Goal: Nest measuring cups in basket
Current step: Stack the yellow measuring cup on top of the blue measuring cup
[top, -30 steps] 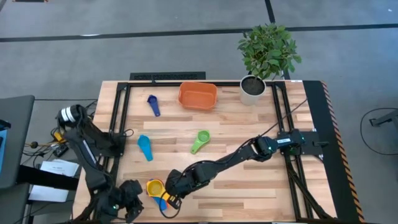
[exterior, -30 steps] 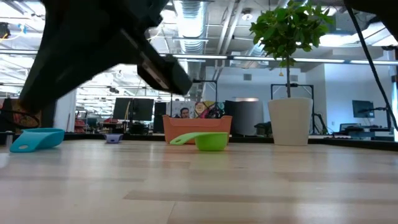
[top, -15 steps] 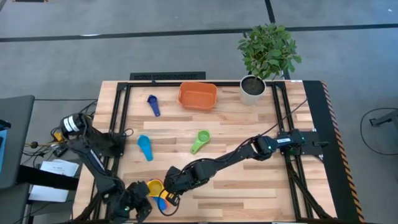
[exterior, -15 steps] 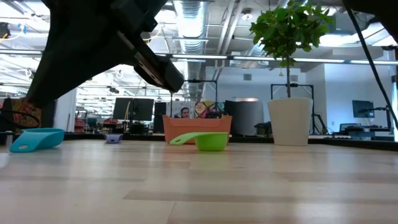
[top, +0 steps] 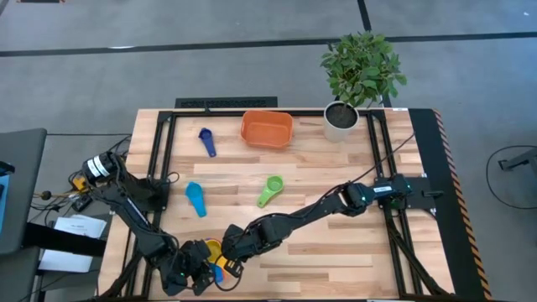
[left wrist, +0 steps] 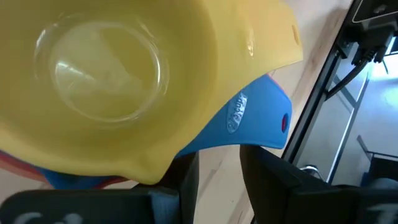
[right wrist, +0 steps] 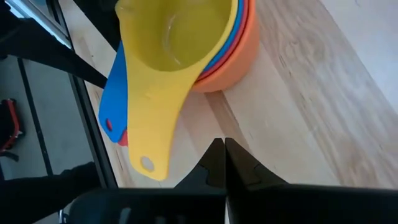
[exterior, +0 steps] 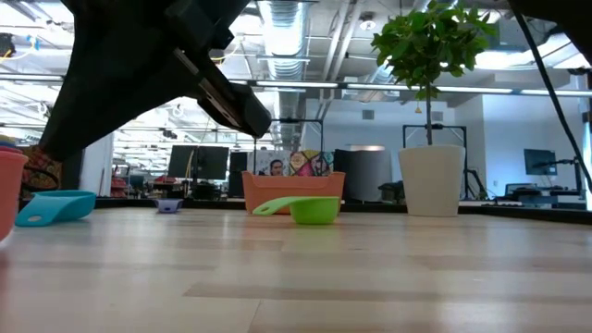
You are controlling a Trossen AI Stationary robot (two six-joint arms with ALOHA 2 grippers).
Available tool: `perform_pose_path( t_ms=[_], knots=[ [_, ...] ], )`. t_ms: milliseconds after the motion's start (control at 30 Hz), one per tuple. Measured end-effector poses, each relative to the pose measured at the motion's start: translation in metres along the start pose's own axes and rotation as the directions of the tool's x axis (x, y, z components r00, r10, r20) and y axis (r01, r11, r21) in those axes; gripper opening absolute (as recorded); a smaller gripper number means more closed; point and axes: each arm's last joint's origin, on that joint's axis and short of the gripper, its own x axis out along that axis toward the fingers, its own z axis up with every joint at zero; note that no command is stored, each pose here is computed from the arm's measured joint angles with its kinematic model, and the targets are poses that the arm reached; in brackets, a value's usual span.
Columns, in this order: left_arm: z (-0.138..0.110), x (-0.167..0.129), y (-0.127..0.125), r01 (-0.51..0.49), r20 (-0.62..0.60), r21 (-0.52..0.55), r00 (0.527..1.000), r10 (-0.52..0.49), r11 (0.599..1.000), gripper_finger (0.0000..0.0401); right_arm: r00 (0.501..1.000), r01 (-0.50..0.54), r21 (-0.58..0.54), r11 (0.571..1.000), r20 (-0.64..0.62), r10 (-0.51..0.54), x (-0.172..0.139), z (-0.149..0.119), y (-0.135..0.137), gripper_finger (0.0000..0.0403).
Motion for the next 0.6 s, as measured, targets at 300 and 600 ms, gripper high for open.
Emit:
perform_pose_path(
  t_ms=[300, 600],
  knots=[
    [0.001, 0.001, -0.002, 0.021, 0.006, -0.024, 1.000, -0.021, 0.999, 0.0105, 1.000, -0.020, -0.014, 1.000, 0.010, 0.020, 0.000, 0.003, 0.001, 0.0007],
    [0.006, 0.002, -0.004, 0.039, 0.028, -0.046, 0.999, -0.038, 0.998, 0.0105, 0.984, -0.153, -0.097, 0.983, 0.078, 0.161, -0.002, 0.009, 0.015, 0.0007]
  ],
)
